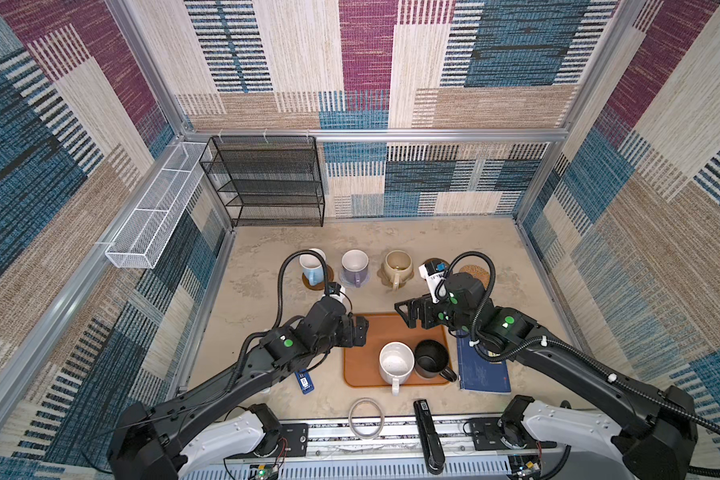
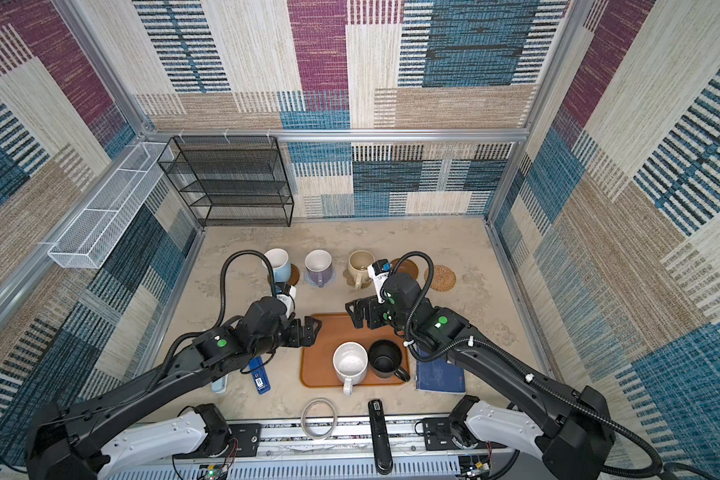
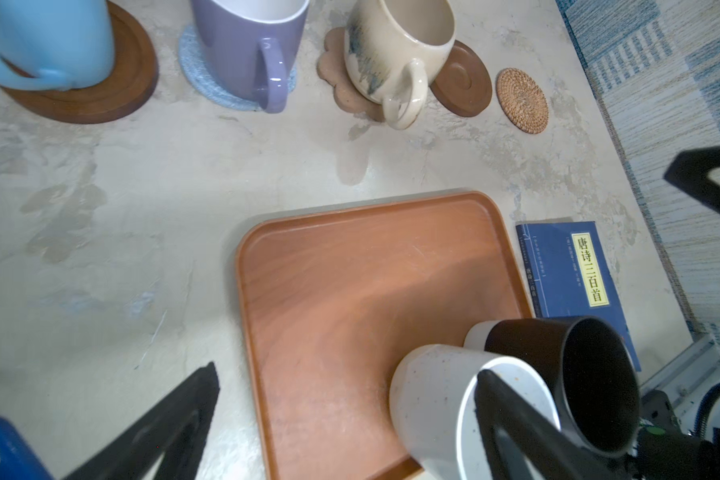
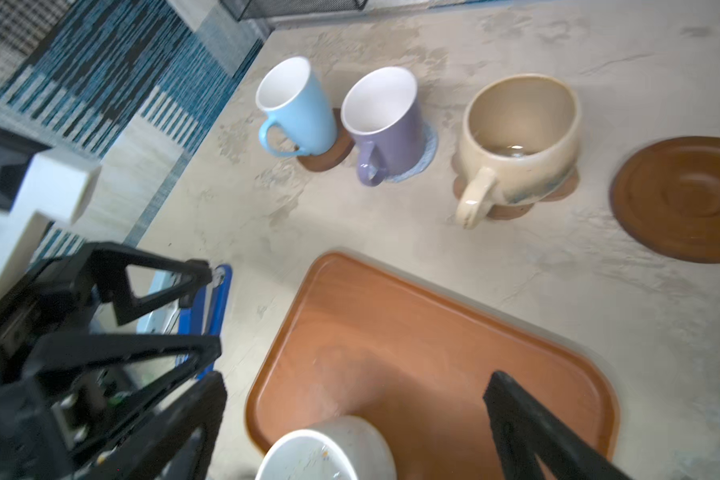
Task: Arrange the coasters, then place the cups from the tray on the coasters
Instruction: 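Retract left gripper while right gripper descends over the white speckled mug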
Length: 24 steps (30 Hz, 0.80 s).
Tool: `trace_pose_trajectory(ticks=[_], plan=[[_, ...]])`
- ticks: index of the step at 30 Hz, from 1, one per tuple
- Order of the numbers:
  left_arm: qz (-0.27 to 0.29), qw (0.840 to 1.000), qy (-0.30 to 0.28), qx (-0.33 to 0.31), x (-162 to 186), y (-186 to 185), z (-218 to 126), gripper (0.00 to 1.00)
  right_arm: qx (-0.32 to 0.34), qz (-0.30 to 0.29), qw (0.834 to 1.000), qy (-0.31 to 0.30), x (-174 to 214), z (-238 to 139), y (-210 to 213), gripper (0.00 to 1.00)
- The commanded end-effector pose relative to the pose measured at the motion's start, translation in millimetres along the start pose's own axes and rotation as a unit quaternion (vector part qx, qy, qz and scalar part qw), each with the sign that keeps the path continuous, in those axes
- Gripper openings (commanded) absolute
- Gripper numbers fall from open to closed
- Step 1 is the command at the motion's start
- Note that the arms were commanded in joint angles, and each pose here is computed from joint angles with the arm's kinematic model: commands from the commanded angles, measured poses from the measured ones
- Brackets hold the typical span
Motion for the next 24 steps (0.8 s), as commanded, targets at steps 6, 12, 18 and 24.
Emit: trace_pose_trajectory(ticks=[6, 12, 18, 24], plan=[[0.000, 0.999, 0.021, 0.046, 25, 9, -21, 0.99, -0.009, -0.020, 0.996, 0.090, 38, -13, 25, 0.97], [0.000, 0.993, 0.055, 0.104, 35, -1, -23, 0.97, 0.000, -0.032, 0.987, 0.156, 77, -6, 37, 0.96], [-0.009, 0.995, 0.064, 0.080, 40, 6, -17, 0.97, 0.002, -0.023, 0.983, 0.182, 100, -9, 42, 0.92], [-0.011, 0.990, 0.080, 0.118, 41, -5, -10, 0.97, 0.000, -0.016, 0.980, 0.198, 111, -11, 43, 0.82]])
Point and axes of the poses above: each gripper's point midway between its finger pads, its own z axis out along the fingers, its own y axis along the line the jaws close on, x = y × z, the point moved 7 cm from there along -z, back along the fingers, and after that the axes turned 3 degrees about z, right-handed, at the moved point
